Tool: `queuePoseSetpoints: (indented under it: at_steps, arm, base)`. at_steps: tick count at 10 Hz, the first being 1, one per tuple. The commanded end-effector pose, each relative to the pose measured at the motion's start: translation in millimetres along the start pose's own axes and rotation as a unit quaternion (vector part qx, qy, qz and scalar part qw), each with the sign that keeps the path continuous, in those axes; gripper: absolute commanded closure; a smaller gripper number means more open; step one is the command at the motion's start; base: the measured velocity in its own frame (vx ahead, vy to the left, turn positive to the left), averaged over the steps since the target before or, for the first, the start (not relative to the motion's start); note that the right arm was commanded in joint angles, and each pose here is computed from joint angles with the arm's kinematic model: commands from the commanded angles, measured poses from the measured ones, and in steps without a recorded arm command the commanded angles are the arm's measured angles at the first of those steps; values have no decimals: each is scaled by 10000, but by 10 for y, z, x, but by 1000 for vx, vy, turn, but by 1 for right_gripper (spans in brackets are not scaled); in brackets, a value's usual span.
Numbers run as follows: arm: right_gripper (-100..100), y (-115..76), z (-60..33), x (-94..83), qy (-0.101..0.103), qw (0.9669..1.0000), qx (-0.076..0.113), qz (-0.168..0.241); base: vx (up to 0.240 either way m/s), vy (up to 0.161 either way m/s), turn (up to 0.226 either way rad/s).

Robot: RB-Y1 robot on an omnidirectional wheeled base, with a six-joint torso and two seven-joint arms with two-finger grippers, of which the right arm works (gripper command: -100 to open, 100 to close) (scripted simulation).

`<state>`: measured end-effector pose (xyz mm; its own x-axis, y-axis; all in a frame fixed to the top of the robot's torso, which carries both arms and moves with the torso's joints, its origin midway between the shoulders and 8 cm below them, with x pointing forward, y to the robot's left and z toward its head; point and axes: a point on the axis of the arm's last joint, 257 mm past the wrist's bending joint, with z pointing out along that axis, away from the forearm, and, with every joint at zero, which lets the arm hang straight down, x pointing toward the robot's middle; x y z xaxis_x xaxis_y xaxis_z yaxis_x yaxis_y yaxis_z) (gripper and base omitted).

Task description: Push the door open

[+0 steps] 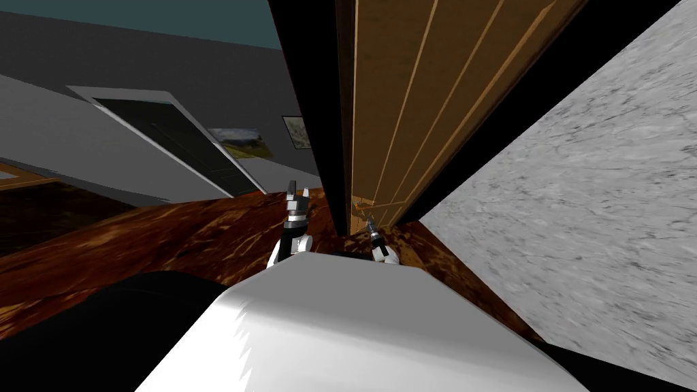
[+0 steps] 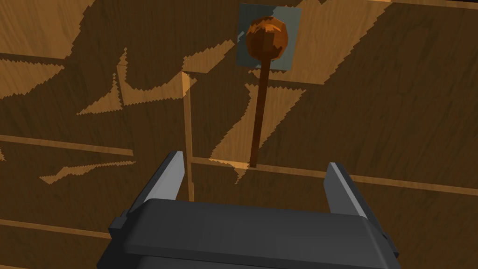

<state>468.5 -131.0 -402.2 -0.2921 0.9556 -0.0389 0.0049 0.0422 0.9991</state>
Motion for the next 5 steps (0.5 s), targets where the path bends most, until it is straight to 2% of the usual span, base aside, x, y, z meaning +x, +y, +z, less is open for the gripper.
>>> queuePoseSetpoints:
  at_steps: [1, 2, 4, 5]
  arm:
    - [-100, 27, 35, -229, -274, 9996, -20, 26]
    - [-100, 32, 40, -303, -368, 9993, -26, 41]
    - [-100, 51, 53, -557, -698, 9975, -48, 101]
    - [-100, 55, 55, -604, -761, 9970, -53, 115]
  base:
    - [68, 61, 326]
    - [92, 59, 221]
    - [102, 73, 352]
    - [113, 45, 150]
